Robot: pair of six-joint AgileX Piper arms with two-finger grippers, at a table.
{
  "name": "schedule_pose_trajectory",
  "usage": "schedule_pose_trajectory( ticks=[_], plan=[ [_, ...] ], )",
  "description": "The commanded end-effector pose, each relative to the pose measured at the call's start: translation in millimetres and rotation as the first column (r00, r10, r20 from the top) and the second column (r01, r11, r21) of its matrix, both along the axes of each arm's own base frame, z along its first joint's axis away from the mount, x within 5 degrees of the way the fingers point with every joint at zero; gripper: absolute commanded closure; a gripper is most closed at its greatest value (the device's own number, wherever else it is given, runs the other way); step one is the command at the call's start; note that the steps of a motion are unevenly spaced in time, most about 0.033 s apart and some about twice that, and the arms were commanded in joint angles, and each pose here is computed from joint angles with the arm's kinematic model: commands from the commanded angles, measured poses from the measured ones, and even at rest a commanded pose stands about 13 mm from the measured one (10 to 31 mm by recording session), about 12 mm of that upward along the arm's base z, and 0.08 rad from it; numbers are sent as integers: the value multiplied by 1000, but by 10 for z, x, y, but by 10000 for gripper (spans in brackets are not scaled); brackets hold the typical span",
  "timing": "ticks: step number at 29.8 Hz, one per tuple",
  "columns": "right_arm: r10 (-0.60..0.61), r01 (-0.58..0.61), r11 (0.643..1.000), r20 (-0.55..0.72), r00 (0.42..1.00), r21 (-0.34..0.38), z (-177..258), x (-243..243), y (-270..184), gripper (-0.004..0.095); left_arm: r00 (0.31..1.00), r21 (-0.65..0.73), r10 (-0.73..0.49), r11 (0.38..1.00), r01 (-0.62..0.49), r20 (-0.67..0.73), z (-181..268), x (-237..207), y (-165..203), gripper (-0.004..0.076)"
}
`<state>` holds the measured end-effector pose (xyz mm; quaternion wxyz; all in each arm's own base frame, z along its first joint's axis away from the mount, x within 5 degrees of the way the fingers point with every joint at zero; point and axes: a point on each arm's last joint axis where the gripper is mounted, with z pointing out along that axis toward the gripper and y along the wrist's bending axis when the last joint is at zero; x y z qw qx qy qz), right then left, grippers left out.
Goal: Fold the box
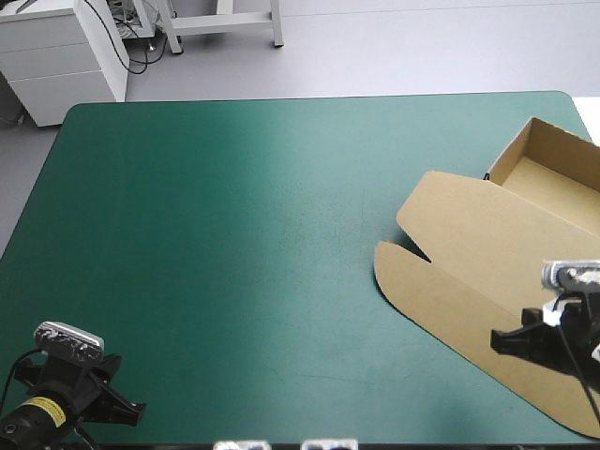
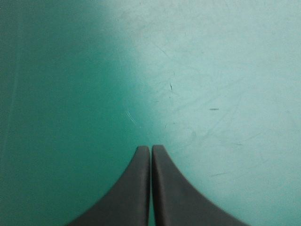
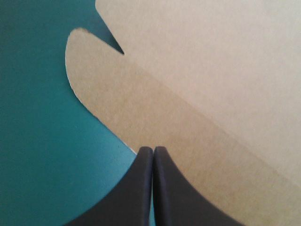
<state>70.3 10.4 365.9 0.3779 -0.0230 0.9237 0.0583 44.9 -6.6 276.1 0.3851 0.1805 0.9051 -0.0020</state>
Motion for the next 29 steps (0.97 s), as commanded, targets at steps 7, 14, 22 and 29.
schedule_pose_trajectory(
  ticks=[7,14,22,29],
  plan=[
    [30,-32,999,116,993,13,-487,-239,74,922,1000,-55,-19,998,20,19,15,34,-55,731],
    [26,-28,1000,135,991,12,-649,-325,85,922,1000,-43,-9,999,10,12,8,31,-41,731],
    [26,-28,1000,117,993,13,-703,-324,84,922,1000,-41,-9,999,9,12,8,32,-40,731],
    [10,-14,999,97,995,38,-717,-332,89,922,1000,-38,-8,999,8,2,1,26,-37,731]
  ],
)
